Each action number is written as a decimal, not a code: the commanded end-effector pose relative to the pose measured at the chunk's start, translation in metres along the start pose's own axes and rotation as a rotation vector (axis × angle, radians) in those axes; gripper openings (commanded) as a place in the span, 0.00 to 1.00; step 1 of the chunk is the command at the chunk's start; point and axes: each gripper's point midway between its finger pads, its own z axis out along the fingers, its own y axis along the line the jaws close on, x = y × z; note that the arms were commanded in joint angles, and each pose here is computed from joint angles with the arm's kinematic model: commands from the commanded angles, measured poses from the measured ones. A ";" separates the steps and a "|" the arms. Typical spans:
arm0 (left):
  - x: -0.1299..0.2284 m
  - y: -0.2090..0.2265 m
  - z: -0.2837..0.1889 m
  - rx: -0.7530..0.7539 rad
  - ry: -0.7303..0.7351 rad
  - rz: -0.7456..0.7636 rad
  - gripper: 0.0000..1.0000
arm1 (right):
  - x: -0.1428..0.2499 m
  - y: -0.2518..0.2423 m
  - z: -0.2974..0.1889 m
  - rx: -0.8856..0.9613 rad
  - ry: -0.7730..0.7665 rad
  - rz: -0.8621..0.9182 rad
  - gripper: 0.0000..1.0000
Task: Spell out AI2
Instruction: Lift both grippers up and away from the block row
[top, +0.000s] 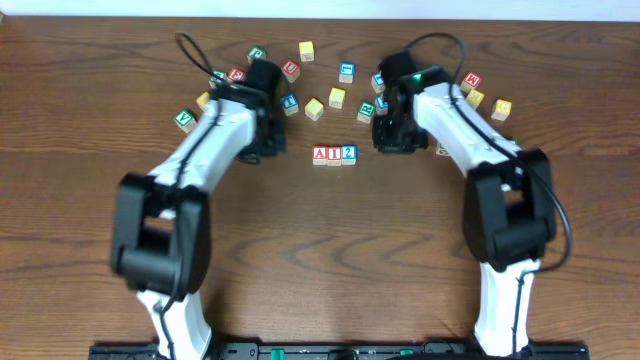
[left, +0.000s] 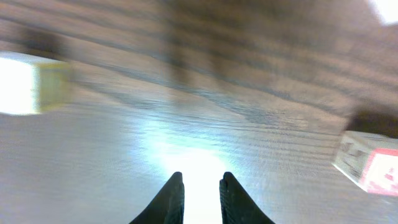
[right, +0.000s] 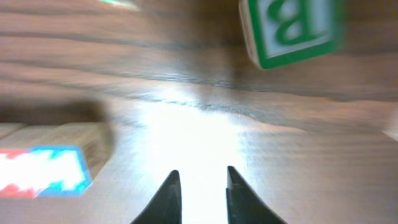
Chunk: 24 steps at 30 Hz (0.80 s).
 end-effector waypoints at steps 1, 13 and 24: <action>-0.029 0.024 -0.073 0.015 -0.164 -0.045 0.22 | -0.019 0.000 -0.080 -0.048 -0.184 -0.032 0.24; -0.018 0.078 -0.206 0.053 -0.436 -0.124 0.49 | -0.004 -0.038 -0.216 -0.089 -0.452 0.010 0.41; -0.012 0.083 -0.211 0.049 -0.431 -0.133 0.97 | 0.043 -0.087 -0.274 -0.015 -0.518 0.049 0.99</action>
